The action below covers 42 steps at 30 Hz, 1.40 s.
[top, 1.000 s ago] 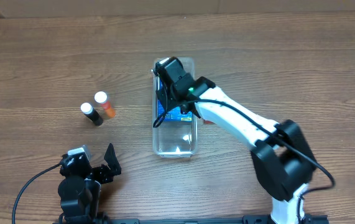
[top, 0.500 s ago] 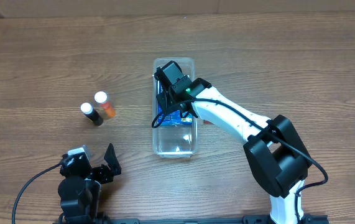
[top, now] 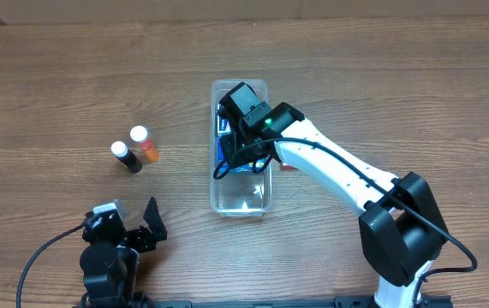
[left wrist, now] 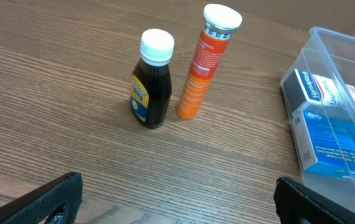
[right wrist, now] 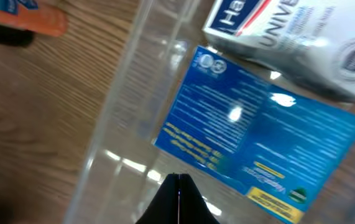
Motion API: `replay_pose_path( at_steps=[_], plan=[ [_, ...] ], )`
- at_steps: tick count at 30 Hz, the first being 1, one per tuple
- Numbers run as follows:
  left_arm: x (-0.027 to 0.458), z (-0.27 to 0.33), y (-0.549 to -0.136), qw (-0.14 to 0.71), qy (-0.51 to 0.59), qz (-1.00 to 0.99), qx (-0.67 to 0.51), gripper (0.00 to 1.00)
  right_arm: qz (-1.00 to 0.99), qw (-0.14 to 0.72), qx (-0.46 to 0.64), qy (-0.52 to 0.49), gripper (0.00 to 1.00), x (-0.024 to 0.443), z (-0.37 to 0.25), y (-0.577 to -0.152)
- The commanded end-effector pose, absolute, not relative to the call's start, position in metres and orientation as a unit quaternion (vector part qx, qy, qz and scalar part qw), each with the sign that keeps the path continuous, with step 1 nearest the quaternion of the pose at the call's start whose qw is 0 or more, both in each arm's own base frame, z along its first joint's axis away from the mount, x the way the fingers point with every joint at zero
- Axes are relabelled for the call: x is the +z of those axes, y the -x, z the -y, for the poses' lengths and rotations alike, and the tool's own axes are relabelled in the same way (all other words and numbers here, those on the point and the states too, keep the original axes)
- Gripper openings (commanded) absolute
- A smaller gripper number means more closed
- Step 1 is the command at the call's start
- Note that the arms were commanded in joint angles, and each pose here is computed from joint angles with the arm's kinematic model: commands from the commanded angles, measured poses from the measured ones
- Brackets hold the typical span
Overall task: Pack container
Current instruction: 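Lower the blue box into the container beside the Hansaplast box, then release the blue box and raise the right gripper out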
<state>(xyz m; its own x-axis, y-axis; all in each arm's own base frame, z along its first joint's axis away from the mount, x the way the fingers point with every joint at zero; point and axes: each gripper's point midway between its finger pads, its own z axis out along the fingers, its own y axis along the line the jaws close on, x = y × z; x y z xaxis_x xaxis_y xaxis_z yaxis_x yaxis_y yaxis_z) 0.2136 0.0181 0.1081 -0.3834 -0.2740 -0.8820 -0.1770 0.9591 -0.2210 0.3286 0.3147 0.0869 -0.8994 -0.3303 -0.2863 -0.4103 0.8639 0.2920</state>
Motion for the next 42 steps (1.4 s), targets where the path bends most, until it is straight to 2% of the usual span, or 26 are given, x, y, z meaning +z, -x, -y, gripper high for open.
replay_pose_path(
  at_steps=[1,18,27,33,37,42],
  plan=[
    [0.108,-0.018,-0.214,0.54,0.141,-0.829,-0.049,1.0,-0.962,0.091,0.205,0.155,0.04,0.078,-0.319,-0.318],
    [0.108,-0.018,-0.214,0.54,0.141,-0.829,-0.049,1.0,-0.968,0.081,0.206,0.116,0.04,0.031,-0.325,-0.329],
    [0.108,-0.018,-0.214,0.54,0.141,-0.829,-0.049,1.0,-0.964,0.119,0.228,0.071,0.04,0.03,-0.317,-0.367],
    [0.108,-0.018,-0.214,0.54,0.141,-0.829,-0.049,1.0,-0.951,0.154,0.235,0.128,0.04,0.053,-0.314,-0.387],
    [0.108,-0.018,-0.214,0.54,0.141,-0.829,-0.049,1.0,-0.933,0.194,0.243,0.183,0.04,0.102,-0.325,-0.391],
    [0.108,-0.018,-0.214,0.54,0.141,-0.829,-0.049,1.0,-0.92,0.223,0.254,0.198,0.04,0.154,-0.327,-0.386]
  ],
)
